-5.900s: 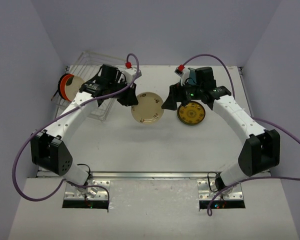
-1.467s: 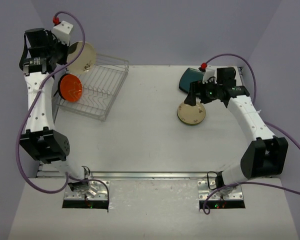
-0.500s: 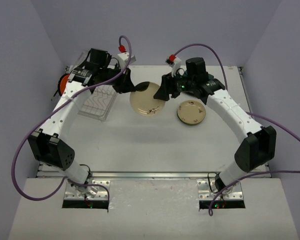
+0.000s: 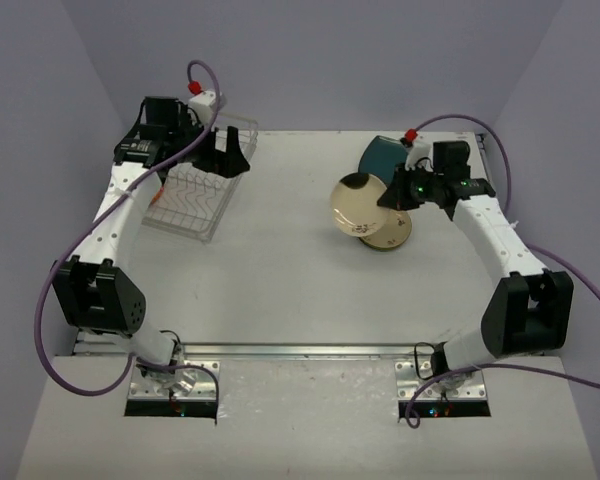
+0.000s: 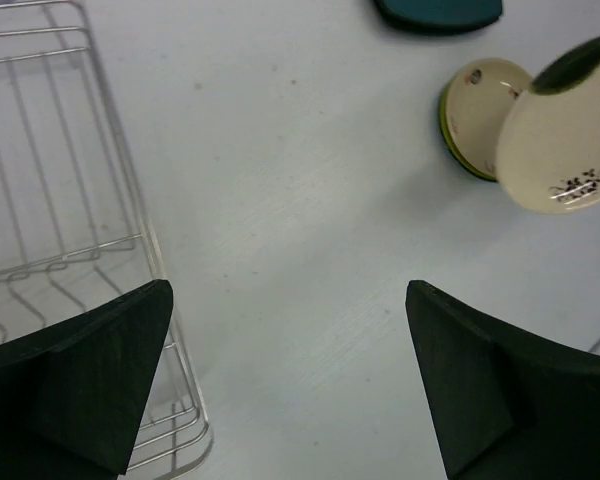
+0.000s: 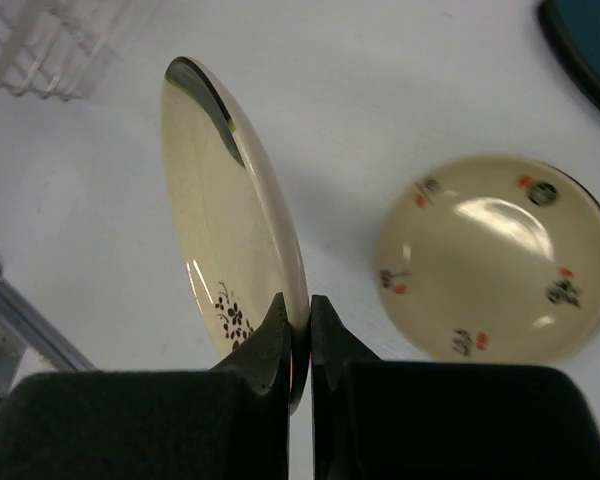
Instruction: Unload the plates from the dish rack
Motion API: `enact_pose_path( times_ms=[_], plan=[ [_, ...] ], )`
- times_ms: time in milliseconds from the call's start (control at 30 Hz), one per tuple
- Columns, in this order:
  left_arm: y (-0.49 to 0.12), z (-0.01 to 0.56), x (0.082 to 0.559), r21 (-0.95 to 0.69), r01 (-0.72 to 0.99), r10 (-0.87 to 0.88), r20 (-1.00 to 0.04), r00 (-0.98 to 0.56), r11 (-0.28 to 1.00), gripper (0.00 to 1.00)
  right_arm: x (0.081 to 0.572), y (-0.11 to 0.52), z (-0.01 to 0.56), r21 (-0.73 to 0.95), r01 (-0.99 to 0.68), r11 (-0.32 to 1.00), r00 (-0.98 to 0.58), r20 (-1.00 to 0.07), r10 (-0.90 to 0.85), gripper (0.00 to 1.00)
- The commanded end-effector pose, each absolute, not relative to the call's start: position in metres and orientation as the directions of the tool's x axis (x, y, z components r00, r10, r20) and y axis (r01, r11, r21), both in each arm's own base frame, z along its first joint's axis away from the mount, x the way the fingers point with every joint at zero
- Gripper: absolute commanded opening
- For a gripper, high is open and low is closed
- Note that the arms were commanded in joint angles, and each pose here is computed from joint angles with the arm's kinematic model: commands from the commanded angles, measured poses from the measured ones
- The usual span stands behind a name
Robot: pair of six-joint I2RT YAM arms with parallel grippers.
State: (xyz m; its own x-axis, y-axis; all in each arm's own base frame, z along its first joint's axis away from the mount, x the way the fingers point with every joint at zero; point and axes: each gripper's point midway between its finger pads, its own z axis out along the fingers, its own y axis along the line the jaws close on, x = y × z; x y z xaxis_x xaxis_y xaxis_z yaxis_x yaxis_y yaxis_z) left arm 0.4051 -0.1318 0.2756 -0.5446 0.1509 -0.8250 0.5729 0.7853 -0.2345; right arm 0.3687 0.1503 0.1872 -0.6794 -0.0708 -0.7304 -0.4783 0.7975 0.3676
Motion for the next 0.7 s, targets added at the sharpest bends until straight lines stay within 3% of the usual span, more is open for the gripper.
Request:
enact_pose_path(
  times_ms=[0, 233, 400, 500, 533, 600, 633, 667],
  plan=[
    [-0.092, 0.306, 0.429, -0.22, 0.443, 0.024, -0.877, -0.481, 0.869, 1.0, 0.368, 0.097, 0.167, 0.349, -0.405, 0.845, -0.696, -0.717, -0.037, 0.0],
    [-0.071, 0.297, 0.439, -0.252, 0.301, -0.067, -0.856, -0.512, 0.92, 1.0, 0.372, 0.059, 0.128, 0.357, -0.336, 0.872, -0.755, -0.655, -0.022, 0.0],
    [-0.025, 0.295, 0.447, -0.188, 0.088, -0.122, -0.866, -0.485, 0.978, 1.0, 0.383, 0.047, 0.102, 0.401, -0.284, 0.871, -0.803, -0.596, 0.013, 0.0],
    [-0.016, 0.291, 0.444, -0.169, 0.095, -0.1, -0.86, -0.5, 0.981, 1.0, 0.389, 0.045, 0.095, 0.408, -0.277, 0.87, -0.813, -0.582, 0.015, 0.06],
    [-0.013, 0.288, 0.443, -0.153, 0.098, -0.083, -0.857, -0.509, 0.983, 1.0, 0.391, 0.045, 0.094, 0.409, -0.278, 0.869, -0.813, -0.583, 0.014, 0.12],
    [0.0, 0.287, 0.443, -0.118, 0.096, -0.052, -0.858, -0.511, 0.988, 1.0, 0.391, 0.044, 0.092, 0.407, -0.274, 0.871, -0.823, -0.568, 0.007, 0.65],
    [0.006, 0.286, 0.442, -0.104, 0.098, -0.039, -0.857, -0.513, 0.99, 1.0, 0.392, 0.041, 0.091, 0.396, -0.262, 0.88, -0.828, -0.561, 0.006, 0.87],
    [0.01, 0.286, 0.441, -0.094, 0.102, -0.029, -0.858, -0.513, 0.99, 1.0, 0.393, 0.038, 0.09, 0.382, -0.253, 0.889, -0.829, -0.56, 0.005, 0.96]
  ],
)
